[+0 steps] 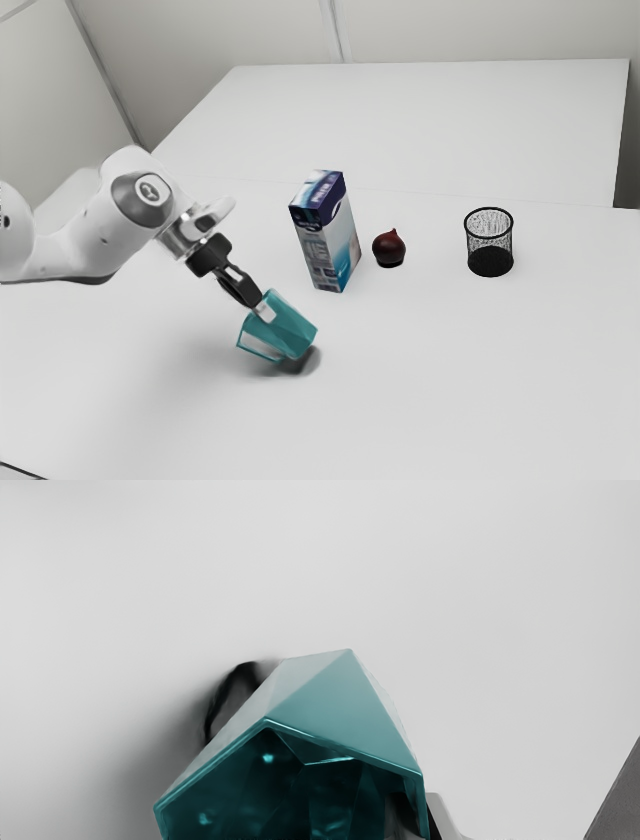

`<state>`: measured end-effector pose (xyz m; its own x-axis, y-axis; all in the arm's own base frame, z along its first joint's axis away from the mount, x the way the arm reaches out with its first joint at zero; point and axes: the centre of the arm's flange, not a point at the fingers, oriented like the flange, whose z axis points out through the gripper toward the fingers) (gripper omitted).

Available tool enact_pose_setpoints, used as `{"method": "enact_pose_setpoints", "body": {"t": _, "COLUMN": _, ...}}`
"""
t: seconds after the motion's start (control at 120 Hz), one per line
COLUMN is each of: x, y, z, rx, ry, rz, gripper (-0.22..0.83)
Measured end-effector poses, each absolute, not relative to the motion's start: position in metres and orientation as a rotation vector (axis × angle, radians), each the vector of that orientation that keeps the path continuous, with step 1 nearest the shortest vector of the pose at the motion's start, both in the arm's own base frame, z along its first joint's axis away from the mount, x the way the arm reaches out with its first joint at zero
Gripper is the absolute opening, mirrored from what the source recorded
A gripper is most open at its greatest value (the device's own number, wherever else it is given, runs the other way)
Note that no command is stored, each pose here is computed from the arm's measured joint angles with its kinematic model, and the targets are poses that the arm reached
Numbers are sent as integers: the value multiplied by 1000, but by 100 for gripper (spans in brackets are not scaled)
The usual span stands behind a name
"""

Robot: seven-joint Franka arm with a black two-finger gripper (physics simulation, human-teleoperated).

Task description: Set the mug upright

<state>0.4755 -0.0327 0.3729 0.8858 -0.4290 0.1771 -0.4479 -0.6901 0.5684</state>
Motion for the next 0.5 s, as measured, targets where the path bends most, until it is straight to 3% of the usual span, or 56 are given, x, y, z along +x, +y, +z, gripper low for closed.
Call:
{"method": "enact_pose_setpoints", "body": {"t": 0.317, "x": 483, "y": -86, "z": 395, "rx": 2784, "ry": -1040, "rz": 62, "gripper": -17}}
{"method": "enact_pose_setpoints", "body": {"t": 0.5, "x": 486, "y": -103, "z": 396, "rx": 2905, "ry": -1077, "rz": 75, "gripper": -17}}
